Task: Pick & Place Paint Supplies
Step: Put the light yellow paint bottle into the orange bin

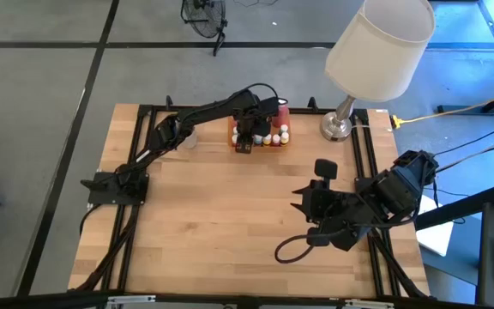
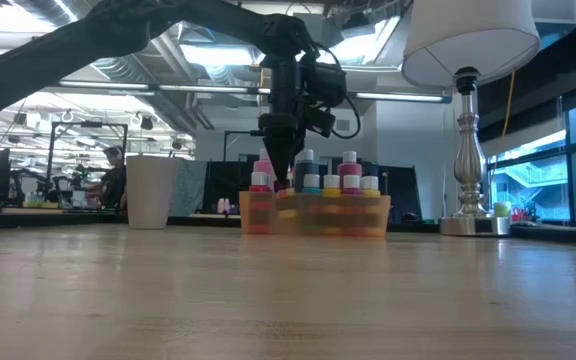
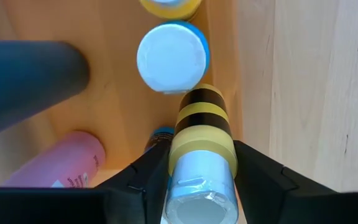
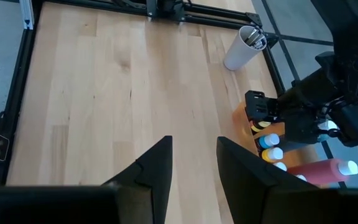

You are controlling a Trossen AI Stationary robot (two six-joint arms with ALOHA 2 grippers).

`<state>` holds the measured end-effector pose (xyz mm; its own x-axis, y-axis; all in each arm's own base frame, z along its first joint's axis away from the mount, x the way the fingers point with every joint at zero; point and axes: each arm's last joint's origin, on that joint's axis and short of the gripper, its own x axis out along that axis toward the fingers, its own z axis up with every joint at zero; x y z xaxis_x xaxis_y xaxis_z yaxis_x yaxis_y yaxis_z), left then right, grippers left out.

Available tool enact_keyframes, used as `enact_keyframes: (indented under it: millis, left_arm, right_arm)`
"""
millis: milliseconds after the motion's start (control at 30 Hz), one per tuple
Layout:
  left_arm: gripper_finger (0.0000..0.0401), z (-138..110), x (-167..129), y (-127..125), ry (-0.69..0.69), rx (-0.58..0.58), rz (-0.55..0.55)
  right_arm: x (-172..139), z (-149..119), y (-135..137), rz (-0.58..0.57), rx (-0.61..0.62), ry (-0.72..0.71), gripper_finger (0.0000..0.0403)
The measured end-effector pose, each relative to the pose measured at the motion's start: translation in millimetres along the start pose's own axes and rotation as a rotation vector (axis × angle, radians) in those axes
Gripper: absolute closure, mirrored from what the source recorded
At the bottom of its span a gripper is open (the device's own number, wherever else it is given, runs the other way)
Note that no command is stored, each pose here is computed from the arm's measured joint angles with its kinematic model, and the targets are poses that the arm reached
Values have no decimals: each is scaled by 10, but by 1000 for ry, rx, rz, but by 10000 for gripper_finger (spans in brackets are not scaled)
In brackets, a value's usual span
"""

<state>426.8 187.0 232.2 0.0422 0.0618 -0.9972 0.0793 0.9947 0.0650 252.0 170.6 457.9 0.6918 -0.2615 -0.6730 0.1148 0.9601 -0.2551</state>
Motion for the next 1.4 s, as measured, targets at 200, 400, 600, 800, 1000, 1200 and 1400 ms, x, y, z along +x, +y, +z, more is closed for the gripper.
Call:
enact_keyframes:
  millis: [200, 400, 600, 800, 1000, 1200, 1400]
  left_arm:
    - [241, -11, 1, 20, -3, -6, -7]
    - [243, -18, 2, 39, -8, -10, -10]
    - [240, -2, 3, 44, -28, -11, -11]
    - [241, 33, 145, 60, -12, -10, -24]
    - [236, 54, 265, 65, 13, -10, -37]
    - [236, 59, 268, 64, 10, -35, -36]
    - [233, 56, 271, 61, 10, -47, -47]
  right_arm:
    - [1, 0, -1, 0, 0, 0, 275]
    - [1, 0, -1, 0, -3, 0, 275]
    - [3, 2, -4, -1, -6, 0, 275]
    - [4, 2, -5, -2, -9, 1, 275]
    - [5, 3, -4, -2, -5, 1, 275]
    - [5, 2, -4, -2, -2, 1, 274]
    - [6, 2, -4, -2, -9, 1, 274]
